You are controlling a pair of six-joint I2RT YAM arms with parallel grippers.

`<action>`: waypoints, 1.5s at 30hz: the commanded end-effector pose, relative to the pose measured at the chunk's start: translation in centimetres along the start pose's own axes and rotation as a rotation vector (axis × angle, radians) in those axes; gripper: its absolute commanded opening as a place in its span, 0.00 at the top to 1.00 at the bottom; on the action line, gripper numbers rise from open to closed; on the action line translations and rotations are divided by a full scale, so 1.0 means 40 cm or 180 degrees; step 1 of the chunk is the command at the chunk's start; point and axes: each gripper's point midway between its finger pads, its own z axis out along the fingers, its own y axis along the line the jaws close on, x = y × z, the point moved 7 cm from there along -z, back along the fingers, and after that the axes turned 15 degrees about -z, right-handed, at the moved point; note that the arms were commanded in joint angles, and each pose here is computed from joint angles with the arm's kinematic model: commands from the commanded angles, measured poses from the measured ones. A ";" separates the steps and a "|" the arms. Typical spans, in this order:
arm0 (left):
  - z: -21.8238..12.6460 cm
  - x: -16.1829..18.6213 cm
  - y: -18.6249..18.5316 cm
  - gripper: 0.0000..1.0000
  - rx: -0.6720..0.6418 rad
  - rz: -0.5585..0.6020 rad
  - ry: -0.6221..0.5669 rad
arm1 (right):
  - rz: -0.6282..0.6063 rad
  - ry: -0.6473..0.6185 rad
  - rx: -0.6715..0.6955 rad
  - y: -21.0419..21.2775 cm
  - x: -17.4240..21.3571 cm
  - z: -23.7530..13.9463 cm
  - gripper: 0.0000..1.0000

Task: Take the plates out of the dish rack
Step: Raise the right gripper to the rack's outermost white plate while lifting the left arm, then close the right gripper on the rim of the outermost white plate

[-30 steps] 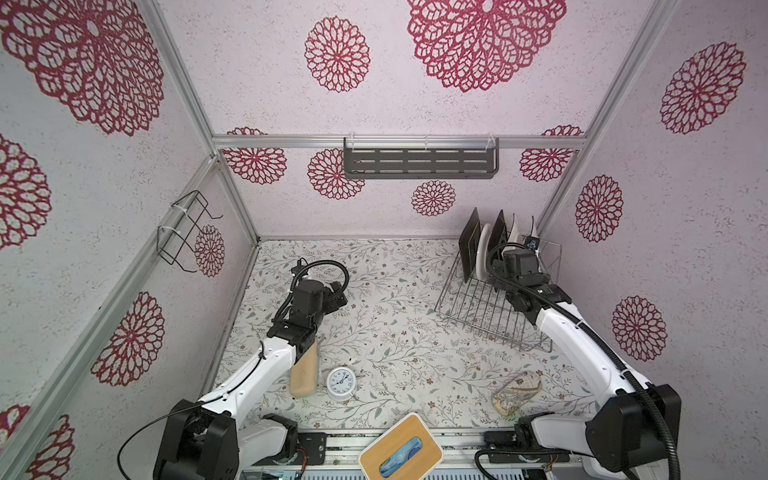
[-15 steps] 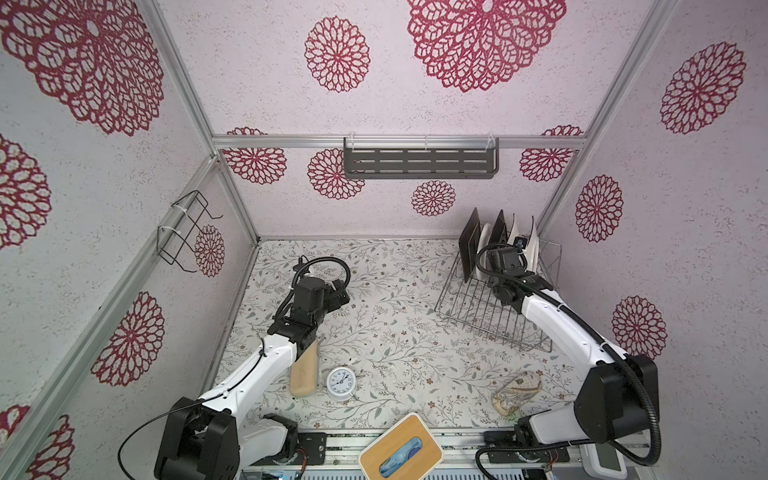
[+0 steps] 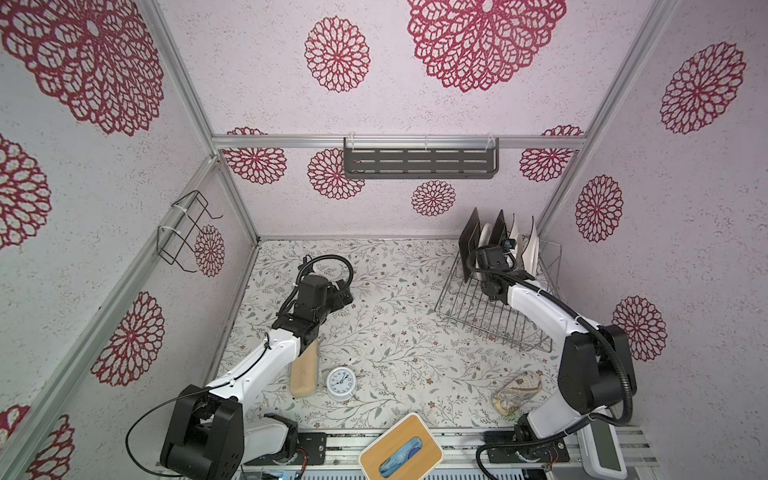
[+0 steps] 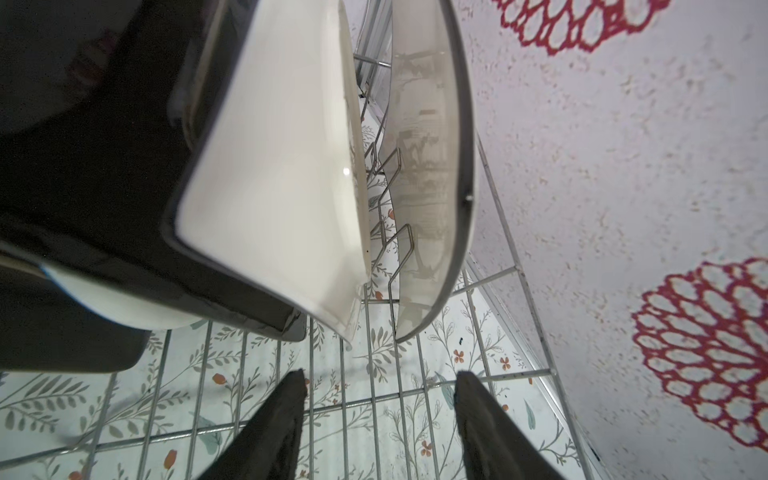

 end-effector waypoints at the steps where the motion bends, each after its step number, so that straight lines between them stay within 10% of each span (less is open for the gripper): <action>1: 0.002 -0.011 -0.027 0.03 0.0093 -0.0015 -0.0017 | -0.0018 -0.0136 0.0224 -0.010 -0.038 -0.001 0.40; 45: -0.017 -0.022 -0.042 0.03 0.0091 -0.0022 0.0034 | -0.0216 -0.0408 0.0496 0.029 -0.054 0.150 0.53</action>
